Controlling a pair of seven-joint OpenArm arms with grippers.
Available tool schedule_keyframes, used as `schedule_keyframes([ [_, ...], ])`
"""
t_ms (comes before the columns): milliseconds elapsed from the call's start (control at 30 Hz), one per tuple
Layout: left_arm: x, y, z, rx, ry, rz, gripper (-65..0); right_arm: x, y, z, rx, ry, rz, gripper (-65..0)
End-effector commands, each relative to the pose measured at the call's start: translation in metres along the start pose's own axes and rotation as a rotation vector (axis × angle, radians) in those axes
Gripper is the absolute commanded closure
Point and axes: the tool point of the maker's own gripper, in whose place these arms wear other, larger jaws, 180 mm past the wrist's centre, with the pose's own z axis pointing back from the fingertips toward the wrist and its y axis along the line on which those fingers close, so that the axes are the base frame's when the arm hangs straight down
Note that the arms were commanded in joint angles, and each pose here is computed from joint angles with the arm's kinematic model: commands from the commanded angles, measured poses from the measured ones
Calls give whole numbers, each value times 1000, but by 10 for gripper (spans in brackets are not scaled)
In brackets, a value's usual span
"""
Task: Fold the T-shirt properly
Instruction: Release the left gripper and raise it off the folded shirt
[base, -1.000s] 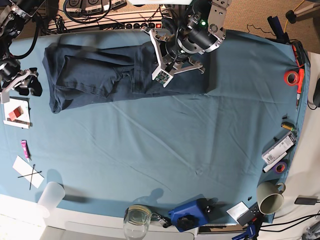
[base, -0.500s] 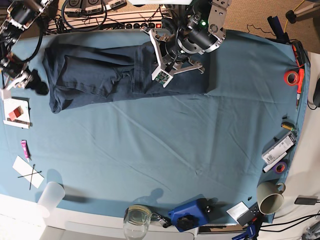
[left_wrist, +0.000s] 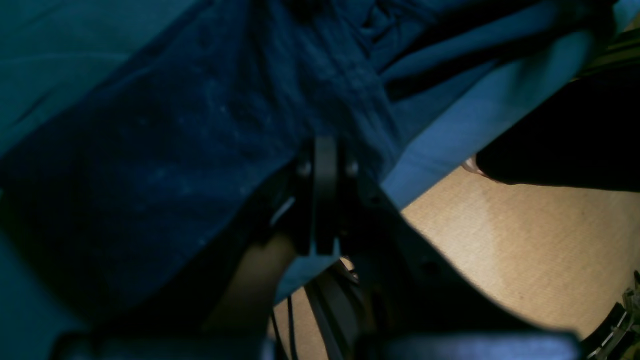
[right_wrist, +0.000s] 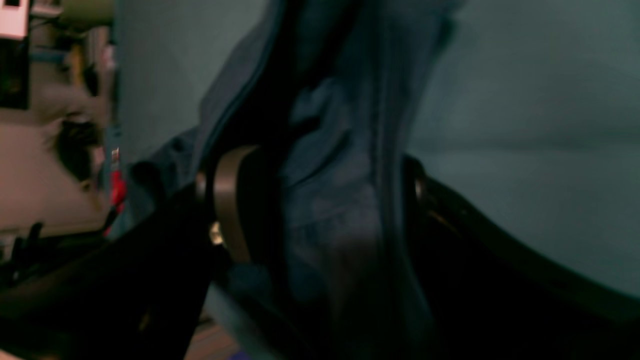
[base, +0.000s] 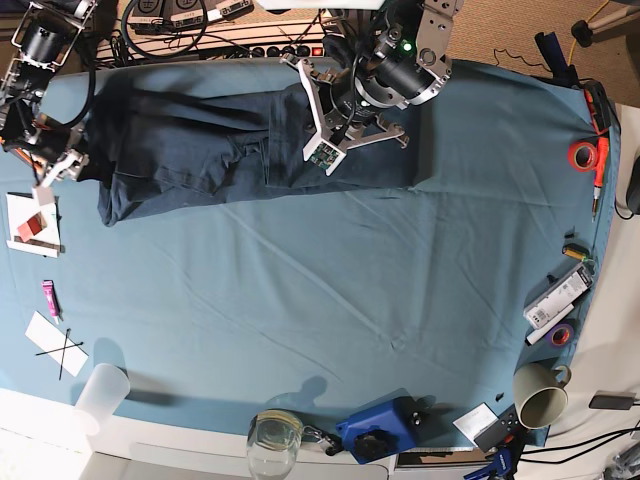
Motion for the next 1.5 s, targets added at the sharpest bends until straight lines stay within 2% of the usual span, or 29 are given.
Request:
schedule_keyframes([
  [0, 12, -4, 4, -12, -49, 2, 0, -2, -3, 4, -26, 42, 20, -356],
  [300, 14, -4, 4, -12, -58, 2, 0, -12, -1, -4, -17, 81, 21, -355],
  [333, 13, -4, 4, -12, -57, 2, 0, -13, -1, -5, -17, 82, 20, -336],
  [533, 13, -4, 4, -12, -57, 3, 0, -29, -8, -13, -57, 135, 18, -4],
  [667, 13, -4, 4, -12, -57, 3, 0, -32, -15, -9, -94, 156, 28, 0],
  [800, 13, -4, 4, -12, -57, 2, 0, -22, -18, -1, -103, 113, 21, 0],
  [933, 14, -4, 4, -12, -62, 2, 0, -9, -20, 10, -109, 44, 8, 0],
  [1067, 14, -3, 4, -6, -63, 1, 0, 17, -19, 29, -92, -93, -10, 0],
  [1167, 12, 4, 4, 34, -50, -12, 0, 40, -20, 46, -103, -189, -9, 0],
  [1233, 9, 13, 4, 81, -38, 14, 0, 54, -22, 55, -129, -219, 7, 0],
  [1367, -4, 25, 6, 159, 7, 57, 0, 74, -28, 69, -211, -206, 58, 0],
  [1467, -14, 26, 10, 180, 42, 71, 0, 85, -26, 75, -242, -208, 91, 0],
])
